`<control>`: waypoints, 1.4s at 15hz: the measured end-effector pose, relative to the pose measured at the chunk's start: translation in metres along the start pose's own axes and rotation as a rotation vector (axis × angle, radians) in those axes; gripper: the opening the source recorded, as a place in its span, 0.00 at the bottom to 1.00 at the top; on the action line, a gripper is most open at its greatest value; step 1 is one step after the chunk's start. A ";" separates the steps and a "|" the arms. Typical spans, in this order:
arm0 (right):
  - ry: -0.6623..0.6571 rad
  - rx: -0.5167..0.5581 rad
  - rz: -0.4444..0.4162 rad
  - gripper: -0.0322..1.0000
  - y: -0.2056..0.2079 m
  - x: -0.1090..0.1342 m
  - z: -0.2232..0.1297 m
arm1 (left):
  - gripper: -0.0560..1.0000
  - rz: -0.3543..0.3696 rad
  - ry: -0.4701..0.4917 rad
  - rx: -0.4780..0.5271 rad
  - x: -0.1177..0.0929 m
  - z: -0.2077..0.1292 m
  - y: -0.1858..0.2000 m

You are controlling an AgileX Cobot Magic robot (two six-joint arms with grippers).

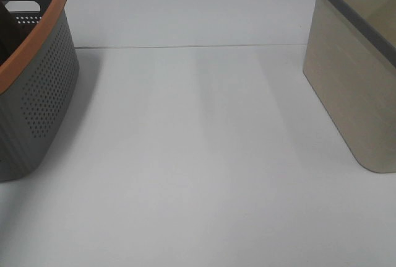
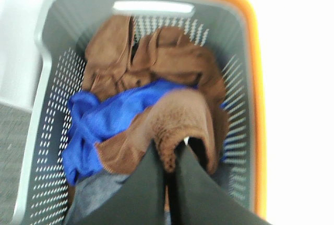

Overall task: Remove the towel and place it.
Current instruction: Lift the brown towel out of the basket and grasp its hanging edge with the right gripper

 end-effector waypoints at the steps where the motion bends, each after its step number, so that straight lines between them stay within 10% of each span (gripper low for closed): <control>1: 0.000 0.000 0.000 0.74 0.000 0.000 0.000 | 0.05 -0.043 0.011 -0.042 -0.006 0.007 0.017; 15: 0.000 0.000 0.000 0.74 0.000 0.000 0.000 | 0.05 -0.720 -0.066 -0.536 -0.192 0.019 0.153; 21: 0.000 0.000 0.000 0.74 0.000 0.000 0.000 | 0.05 -0.785 -0.096 -0.474 -0.226 0.000 0.141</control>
Point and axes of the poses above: a point on each arm's last joint axis where the gripper is mounted, y pointing back along that axis away from the gripper, x along the wrist's bending axis when the last joint is at zero, z = x × y, the point moved 5 cm from there along -y, pointing out along that axis toward the gripper, and after that the axes turned 13 degrees about y, right-handed, at the moved point
